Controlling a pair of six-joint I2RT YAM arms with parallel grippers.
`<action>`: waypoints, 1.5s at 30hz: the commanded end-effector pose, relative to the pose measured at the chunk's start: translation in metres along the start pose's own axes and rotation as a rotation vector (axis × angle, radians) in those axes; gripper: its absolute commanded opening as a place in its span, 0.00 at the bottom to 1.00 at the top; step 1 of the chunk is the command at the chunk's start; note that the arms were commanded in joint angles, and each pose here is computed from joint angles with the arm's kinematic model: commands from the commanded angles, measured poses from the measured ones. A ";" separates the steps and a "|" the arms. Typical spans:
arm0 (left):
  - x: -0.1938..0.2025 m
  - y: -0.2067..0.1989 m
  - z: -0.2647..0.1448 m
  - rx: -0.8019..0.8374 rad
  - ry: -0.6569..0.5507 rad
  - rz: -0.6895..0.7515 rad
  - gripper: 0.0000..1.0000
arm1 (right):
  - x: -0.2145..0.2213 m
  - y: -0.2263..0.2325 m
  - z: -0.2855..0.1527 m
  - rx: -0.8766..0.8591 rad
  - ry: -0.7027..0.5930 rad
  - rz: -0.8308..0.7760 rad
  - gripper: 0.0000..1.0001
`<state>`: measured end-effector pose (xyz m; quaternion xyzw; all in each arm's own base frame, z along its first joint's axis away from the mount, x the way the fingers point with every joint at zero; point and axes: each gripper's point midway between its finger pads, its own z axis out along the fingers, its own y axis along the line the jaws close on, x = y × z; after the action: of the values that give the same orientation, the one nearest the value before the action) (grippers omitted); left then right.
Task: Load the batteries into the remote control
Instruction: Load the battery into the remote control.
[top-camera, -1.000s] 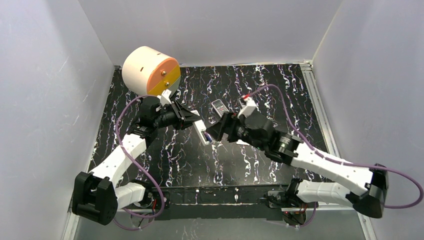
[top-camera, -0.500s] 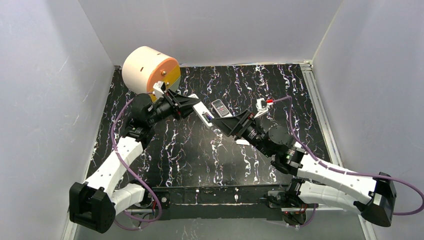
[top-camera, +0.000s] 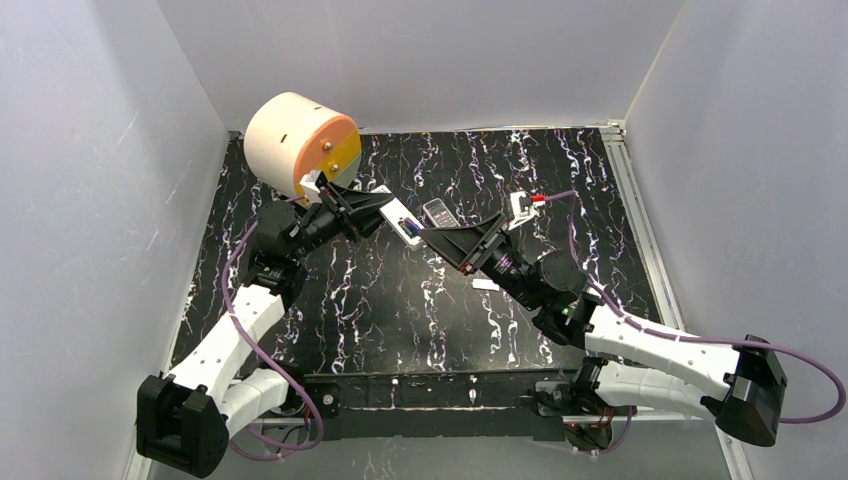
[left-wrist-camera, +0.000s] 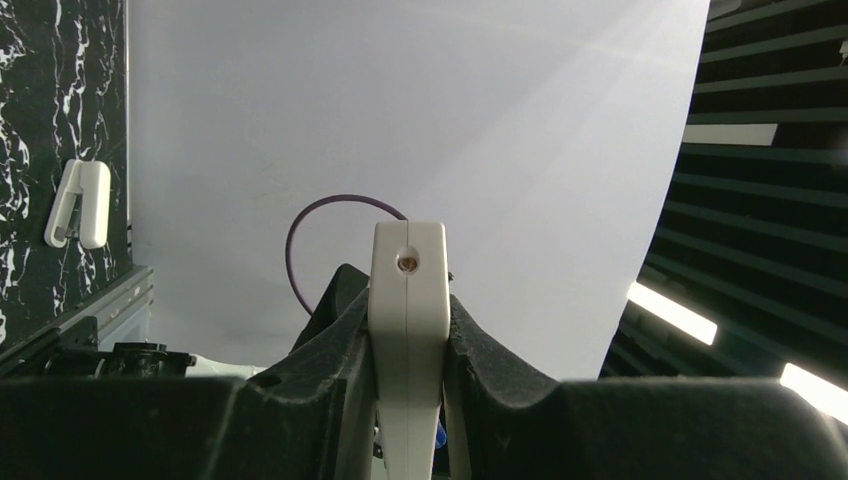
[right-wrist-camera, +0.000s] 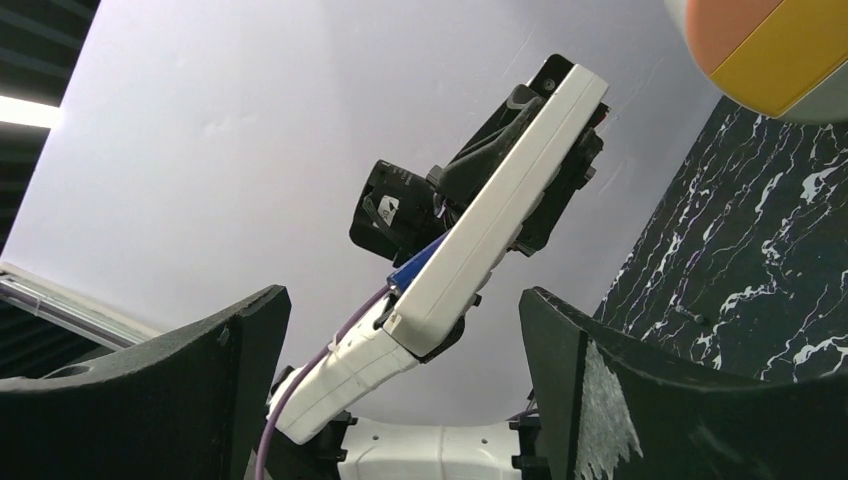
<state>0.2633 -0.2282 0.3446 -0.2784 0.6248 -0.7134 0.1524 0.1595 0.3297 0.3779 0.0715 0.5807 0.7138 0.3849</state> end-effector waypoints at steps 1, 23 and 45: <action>0.009 -0.016 -0.007 0.065 0.020 0.023 0.00 | -0.013 0.028 0.007 -0.066 -0.044 0.030 0.92; 0.012 -0.015 -0.009 0.085 0.034 0.049 0.00 | -0.006 0.006 0.023 0.060 -0.021 0.061 0.54; 0.048 -0.064 -0.020 0.227 0.119 0.560 0.00 | -0.002 -0.054 0.004 0.306 -0.036 0.041 0.32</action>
<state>0.2563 -0.2263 0.3649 -0.1555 0.6342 -0.7046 0.2779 0.1776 0.3445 0.3517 0.1336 0.6516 0.6637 0.3421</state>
